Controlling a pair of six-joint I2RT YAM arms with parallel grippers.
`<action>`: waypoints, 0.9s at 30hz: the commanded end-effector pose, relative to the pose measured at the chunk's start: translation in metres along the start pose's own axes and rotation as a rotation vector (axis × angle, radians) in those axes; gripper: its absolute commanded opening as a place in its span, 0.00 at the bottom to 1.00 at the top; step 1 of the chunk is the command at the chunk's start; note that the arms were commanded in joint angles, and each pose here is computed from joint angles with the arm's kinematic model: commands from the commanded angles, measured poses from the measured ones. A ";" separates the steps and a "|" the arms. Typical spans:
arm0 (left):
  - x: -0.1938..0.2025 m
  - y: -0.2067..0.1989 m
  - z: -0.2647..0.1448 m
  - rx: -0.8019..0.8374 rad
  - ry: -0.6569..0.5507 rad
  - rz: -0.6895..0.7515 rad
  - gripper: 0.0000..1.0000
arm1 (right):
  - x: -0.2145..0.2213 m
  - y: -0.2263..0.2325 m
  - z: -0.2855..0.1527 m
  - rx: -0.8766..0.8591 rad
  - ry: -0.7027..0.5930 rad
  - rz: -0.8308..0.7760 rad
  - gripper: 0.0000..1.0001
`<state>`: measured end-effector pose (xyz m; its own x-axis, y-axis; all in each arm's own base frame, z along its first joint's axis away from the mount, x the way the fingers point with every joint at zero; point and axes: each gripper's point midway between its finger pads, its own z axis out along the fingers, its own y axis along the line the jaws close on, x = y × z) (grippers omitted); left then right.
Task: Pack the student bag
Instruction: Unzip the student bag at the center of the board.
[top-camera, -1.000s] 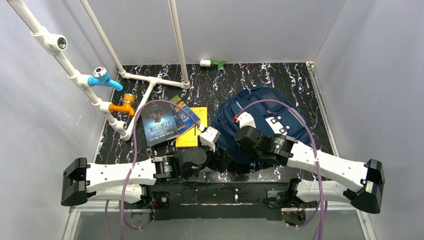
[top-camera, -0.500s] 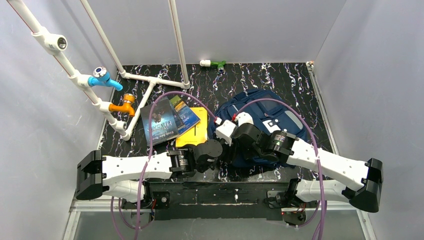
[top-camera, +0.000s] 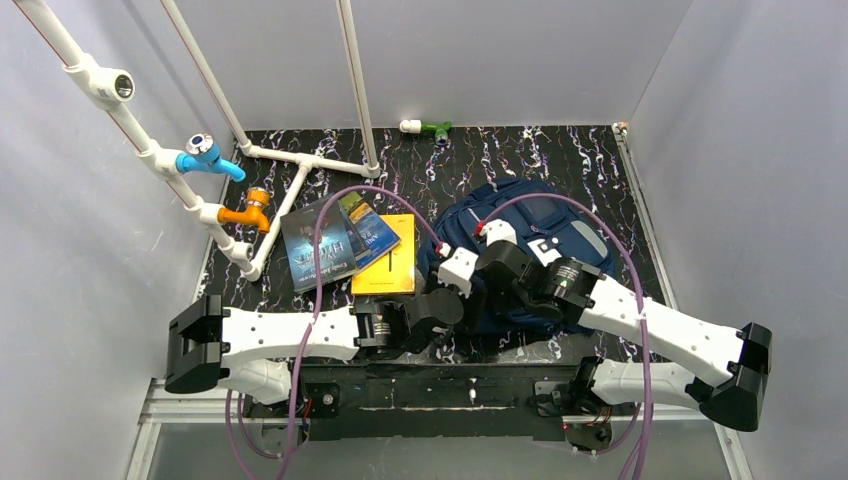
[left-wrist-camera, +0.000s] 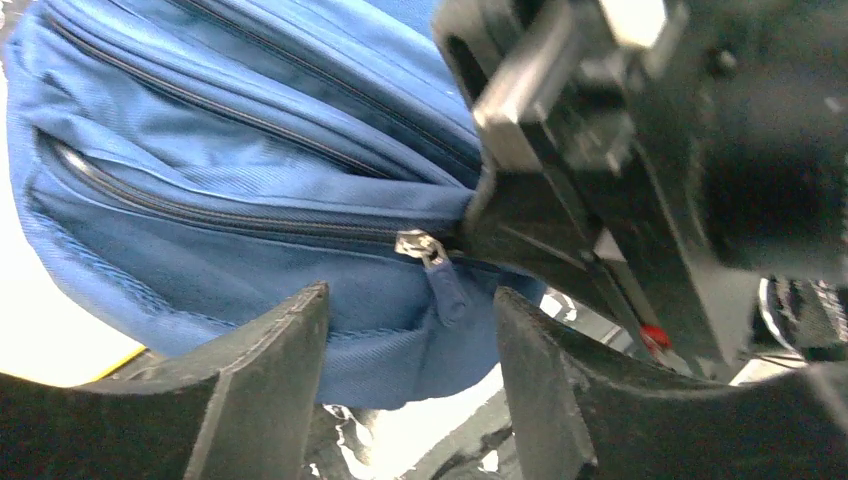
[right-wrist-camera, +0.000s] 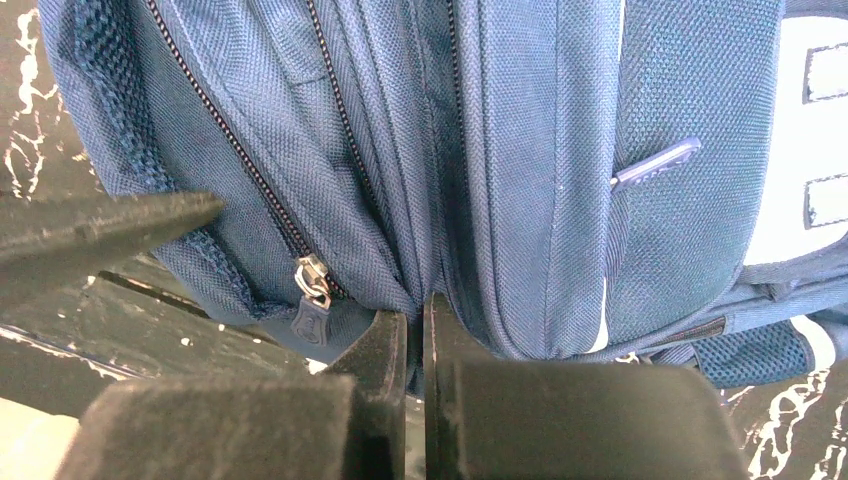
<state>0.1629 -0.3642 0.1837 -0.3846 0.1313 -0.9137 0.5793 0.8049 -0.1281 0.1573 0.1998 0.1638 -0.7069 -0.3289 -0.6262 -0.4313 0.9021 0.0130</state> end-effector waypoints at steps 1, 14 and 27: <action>-0.004 -0.019 -0.016 0.113 0.010 -0.076 0.65 | -0.047 0.010 -0.007 -0.075 -0.142 0.150 0.01; -0.007 0.002 0.009 -0.109 0.005 0.019 0.43 | -0.058 0.021 -0.016 -0.150 -0.118 0.270 0.01; -0.003 0.002 0.025 -0.190 0.039 0.068 0.28 | -0.058 0.021 -0.018 -0.153 -0.119 0.276 0.01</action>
<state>0.1771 -0.3760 0.1746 -0.3901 0.1983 -0.8992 0.4958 0.8681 -0.0237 0.1687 0.2071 0.1678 -0.7872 -0.1730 -0.5919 -0.3242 0.9326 0.1586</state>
